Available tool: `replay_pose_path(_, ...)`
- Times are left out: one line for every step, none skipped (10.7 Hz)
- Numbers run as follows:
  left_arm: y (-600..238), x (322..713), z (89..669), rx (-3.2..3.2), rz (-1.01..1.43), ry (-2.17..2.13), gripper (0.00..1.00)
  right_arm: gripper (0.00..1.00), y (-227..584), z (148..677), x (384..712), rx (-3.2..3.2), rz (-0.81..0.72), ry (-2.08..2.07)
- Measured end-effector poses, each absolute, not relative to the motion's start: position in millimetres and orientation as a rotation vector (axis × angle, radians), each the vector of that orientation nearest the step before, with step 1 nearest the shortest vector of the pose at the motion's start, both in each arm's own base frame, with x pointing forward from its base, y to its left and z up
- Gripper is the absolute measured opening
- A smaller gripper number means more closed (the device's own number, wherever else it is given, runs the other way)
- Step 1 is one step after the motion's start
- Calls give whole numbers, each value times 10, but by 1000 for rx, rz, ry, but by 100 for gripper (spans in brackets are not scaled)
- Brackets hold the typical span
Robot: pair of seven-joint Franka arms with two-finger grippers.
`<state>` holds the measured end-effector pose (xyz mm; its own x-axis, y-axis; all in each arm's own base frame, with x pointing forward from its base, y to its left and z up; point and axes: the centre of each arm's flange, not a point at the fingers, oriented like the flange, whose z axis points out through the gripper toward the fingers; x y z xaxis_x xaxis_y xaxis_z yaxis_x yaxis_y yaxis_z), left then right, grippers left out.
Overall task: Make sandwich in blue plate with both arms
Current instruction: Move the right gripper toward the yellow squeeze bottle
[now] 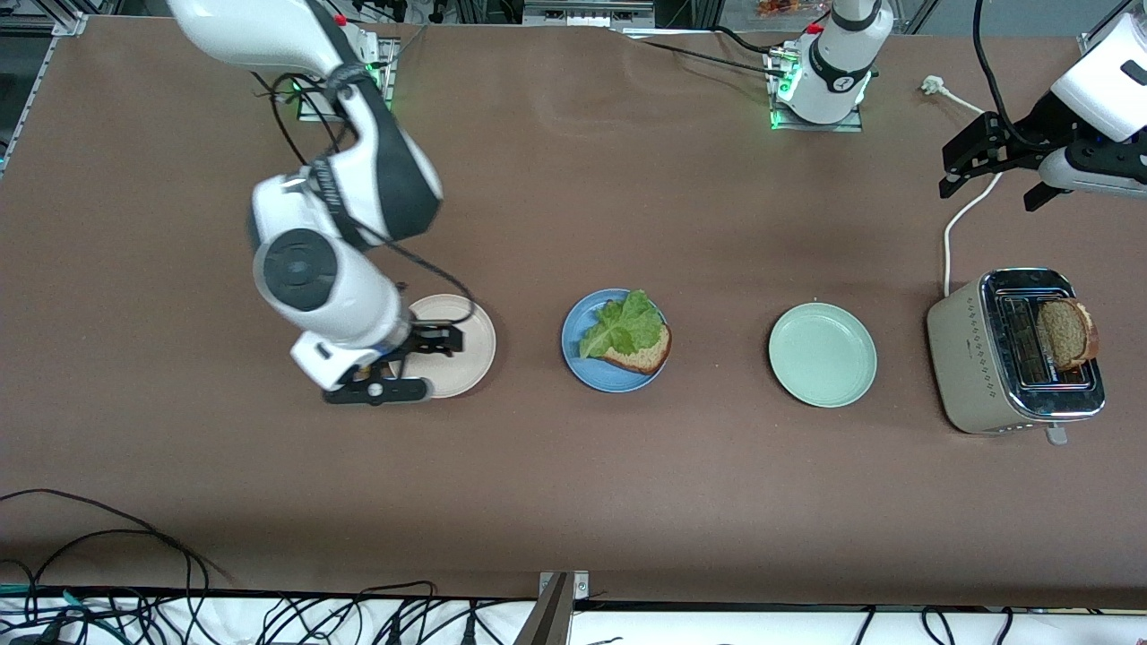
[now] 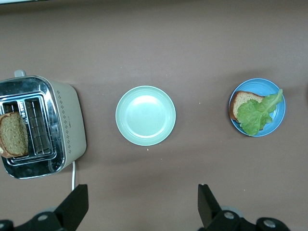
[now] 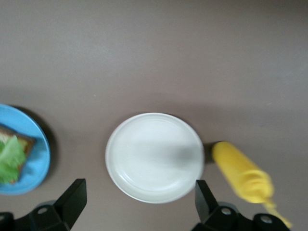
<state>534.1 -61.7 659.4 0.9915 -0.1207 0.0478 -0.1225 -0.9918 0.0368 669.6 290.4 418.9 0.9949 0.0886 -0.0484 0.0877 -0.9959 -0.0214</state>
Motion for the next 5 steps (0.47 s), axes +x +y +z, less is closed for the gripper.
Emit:
replay_pose_path(-615, 5341, 6594, 3095, 71, -188, 100, 100, 2637, 4331, 6760, -3087, 81, -237)
replay_pose_path(-615, 5341, 6594, 3095, 71, -188, 100, 100, 2393, 4441, 6807, -3057, 80, -337)
replay_pose_path(-613, 5341, 6594, 3095, 71, -188, 100, 100, 2167, 4506, 6837, -3015, 86, -421)
replay_pose_path(-615, 5341, 6593, 3095, 70, -188, 100, 100, 1922, 4532, 6856, -2958, 91, -502)
replay_pose_path(-615, 5341, 6593, 3095, 70, -188, 100, 100, 1669, 4538, 6857, -2907, 91, -614)
